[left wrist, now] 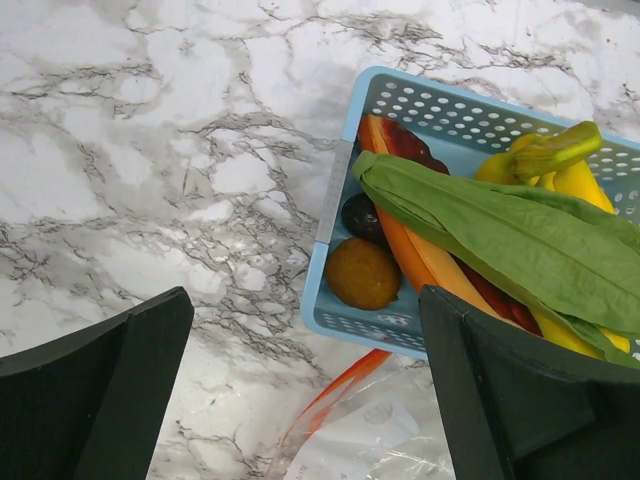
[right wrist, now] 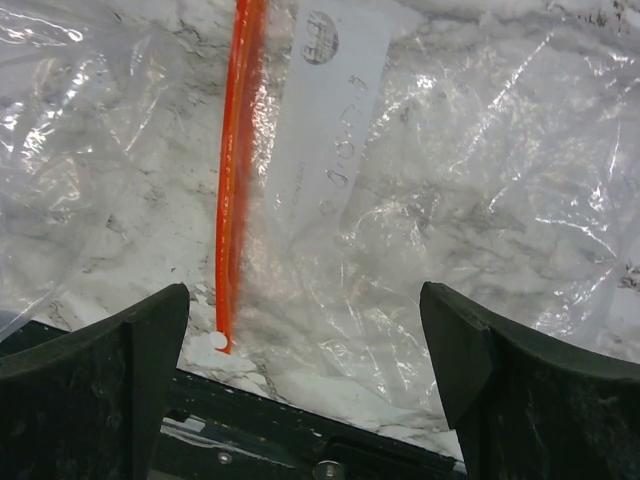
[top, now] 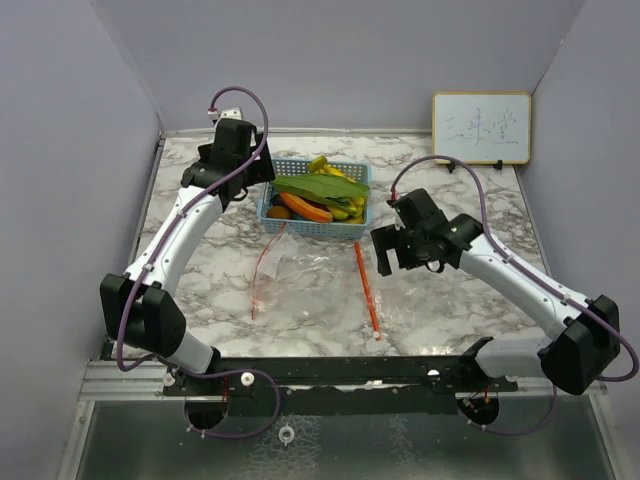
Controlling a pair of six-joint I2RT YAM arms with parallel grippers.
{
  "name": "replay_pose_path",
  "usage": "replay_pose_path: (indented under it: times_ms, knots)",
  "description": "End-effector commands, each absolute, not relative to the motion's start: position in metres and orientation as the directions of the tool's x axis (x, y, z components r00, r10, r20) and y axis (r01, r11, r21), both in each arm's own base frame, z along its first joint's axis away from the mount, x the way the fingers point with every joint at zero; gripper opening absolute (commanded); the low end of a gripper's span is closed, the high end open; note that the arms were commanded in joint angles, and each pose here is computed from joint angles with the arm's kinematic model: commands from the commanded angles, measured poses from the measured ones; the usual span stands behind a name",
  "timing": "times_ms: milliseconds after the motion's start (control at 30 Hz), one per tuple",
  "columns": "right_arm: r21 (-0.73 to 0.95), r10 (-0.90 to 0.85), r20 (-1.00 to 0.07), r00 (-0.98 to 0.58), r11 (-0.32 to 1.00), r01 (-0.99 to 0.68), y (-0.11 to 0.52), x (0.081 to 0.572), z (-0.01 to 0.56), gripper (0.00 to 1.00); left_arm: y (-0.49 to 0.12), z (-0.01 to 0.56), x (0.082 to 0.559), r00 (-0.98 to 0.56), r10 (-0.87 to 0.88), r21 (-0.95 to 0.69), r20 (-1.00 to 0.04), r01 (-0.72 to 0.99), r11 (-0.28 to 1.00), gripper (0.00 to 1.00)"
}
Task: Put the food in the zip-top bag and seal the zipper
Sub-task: Pick up the zipper food storage bag at the center of the board.
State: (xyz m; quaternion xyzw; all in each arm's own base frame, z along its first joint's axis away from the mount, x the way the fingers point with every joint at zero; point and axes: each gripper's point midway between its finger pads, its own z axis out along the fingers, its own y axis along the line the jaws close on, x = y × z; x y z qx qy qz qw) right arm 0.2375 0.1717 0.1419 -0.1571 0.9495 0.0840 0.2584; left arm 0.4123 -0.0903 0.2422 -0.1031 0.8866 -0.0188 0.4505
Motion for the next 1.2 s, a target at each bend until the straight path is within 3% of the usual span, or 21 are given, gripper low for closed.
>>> replay_pose_path:
  times_ms: [0, 200, 300, 1167]
  knots:
    - [0.055, -0.206, -0.465, -0.861, 0.964, -0.260, 0.157, 0.223, 0.132, 0.99, -0.088, 0.262, 0.418, -0.513, -0.186, -0.121, -0.838, -0.158, 0.980, 0.99]
    - [0.080, -0.167, -0.429, -0.888, 0.972, -0.221, 0.158, 0.216, 0.115, 1.00, -0.121, 0.264, 0.408, -0.485, -0.105, -0.172, -0.868, 0.095, 0.981, 0.99]
    - [0.107, -0.167, -0.397, -0.902, 0.968, -0.226, 0.164, 0.212, 0.100, 0.96, -0.135, 0.268, 0.400, -0.446, -0.123, -0.225, -0.886, 0.184, 0.957, 0.99]
    - [0.090, -0.220, -0.384, -0.897, 0.957, -0.274, 0.190, 0.247, 0.037, 0.92, -0.139, 0.277, 0.401, -0.464, -0.123, -0.235, -0.877, 0.192, 0.953, 0.99]
